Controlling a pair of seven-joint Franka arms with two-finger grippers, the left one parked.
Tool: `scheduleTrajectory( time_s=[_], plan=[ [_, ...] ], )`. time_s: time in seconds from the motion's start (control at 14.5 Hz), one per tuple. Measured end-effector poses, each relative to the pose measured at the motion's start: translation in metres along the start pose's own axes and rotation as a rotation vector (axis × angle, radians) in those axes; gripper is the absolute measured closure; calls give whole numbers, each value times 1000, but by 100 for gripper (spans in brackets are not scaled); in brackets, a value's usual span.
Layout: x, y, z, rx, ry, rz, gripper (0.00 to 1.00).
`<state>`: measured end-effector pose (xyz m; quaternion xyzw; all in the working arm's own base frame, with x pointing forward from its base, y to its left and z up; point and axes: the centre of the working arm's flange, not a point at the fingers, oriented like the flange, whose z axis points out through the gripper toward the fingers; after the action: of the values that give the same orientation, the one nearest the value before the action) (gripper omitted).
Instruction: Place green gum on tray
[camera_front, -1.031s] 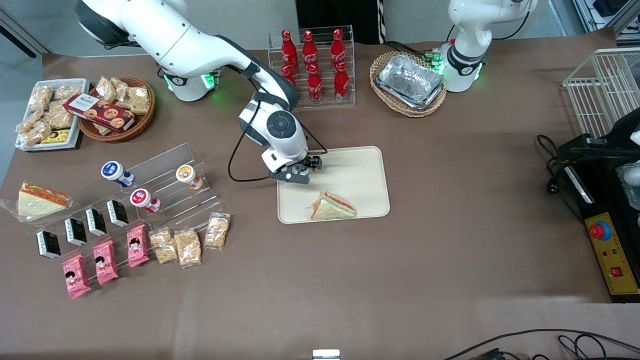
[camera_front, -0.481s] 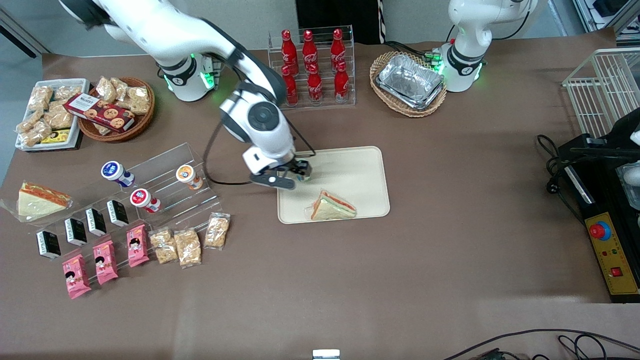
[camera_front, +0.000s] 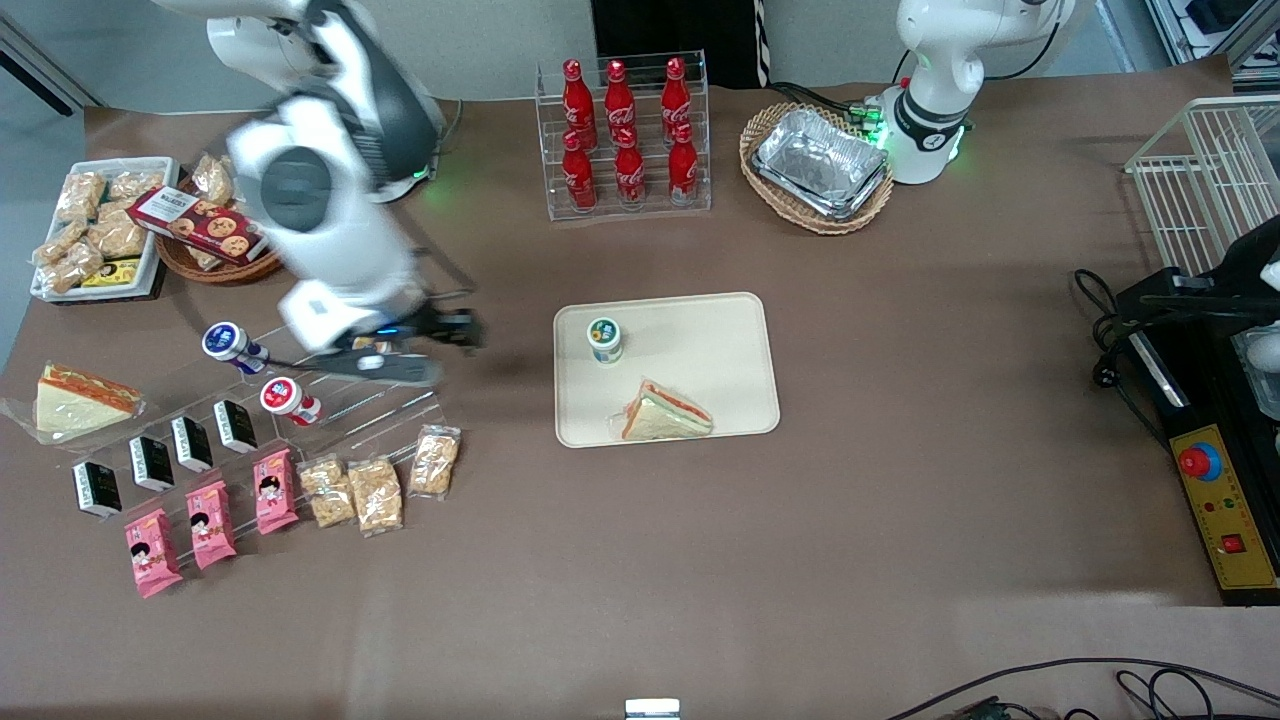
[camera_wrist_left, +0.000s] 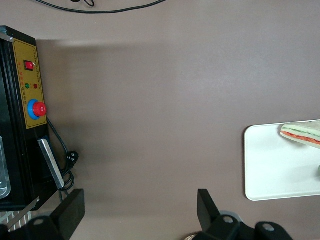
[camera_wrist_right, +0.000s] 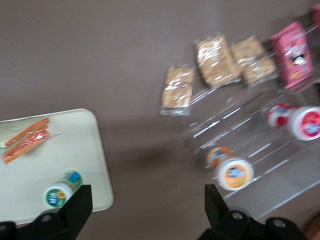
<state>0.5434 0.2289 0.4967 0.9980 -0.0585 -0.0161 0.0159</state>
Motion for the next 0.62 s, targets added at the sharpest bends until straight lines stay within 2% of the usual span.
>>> scheduleTrajectory(
  time_s=[0.28,0.41,0.62],
  plan=[
    [34,127,-38,-19,26,-91,0],
    [42,189,-52,-2,31,-117,0],
    [47,262,-78,16,61,-121,0]
  ],
)
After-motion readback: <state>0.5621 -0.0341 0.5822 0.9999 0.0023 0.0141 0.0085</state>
